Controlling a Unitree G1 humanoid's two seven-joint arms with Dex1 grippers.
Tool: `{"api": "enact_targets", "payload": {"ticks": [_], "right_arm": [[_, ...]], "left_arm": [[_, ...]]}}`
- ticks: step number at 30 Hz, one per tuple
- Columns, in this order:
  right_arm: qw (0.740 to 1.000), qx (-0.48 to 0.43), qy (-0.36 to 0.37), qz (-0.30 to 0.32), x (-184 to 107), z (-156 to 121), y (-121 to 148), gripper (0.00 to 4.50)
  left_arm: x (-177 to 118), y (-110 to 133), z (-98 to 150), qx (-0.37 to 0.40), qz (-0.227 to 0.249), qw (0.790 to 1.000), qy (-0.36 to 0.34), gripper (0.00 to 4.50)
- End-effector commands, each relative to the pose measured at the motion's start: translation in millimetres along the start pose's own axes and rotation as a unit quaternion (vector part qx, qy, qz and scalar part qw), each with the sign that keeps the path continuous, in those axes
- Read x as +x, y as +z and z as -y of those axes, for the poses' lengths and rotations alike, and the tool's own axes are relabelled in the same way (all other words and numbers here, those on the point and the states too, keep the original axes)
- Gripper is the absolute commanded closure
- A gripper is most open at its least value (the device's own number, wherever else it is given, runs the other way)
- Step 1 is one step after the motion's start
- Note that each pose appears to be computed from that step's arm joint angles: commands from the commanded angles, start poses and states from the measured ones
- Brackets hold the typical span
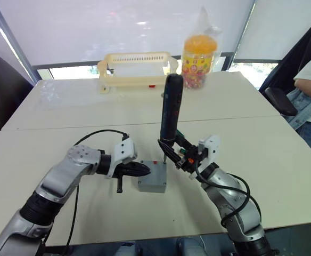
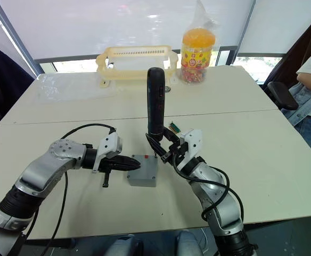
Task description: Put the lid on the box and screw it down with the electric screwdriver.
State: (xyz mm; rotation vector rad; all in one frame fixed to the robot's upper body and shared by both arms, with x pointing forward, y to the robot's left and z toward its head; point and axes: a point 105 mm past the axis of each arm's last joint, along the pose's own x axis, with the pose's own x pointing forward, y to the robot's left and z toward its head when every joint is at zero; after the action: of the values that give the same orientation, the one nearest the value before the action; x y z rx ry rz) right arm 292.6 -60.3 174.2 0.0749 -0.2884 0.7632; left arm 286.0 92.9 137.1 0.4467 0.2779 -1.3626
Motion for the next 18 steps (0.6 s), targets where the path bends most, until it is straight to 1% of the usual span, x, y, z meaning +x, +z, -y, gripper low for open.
{"api": "enact_targets", "payload": {"ticks": [1,11,18], "right_arm": [[0.999,-0.018,0.007,0.040,0,-3,17,2.78],[0.999,-0.026,0.001,0.029,-1,-5,4,2.78],[0.999,-0.027,-0.012,0.026,1,-5,-9,2.78]], "left_arm": [[2,-5,3,-0.009,-0.009,1.000,-0.004,4.24],[1,-5,3,-0.011,-0.009,1.000,-0.001,4.24],[1,-10,4,-0.011,-0.020,1.000,-0.004,4.24]]}}
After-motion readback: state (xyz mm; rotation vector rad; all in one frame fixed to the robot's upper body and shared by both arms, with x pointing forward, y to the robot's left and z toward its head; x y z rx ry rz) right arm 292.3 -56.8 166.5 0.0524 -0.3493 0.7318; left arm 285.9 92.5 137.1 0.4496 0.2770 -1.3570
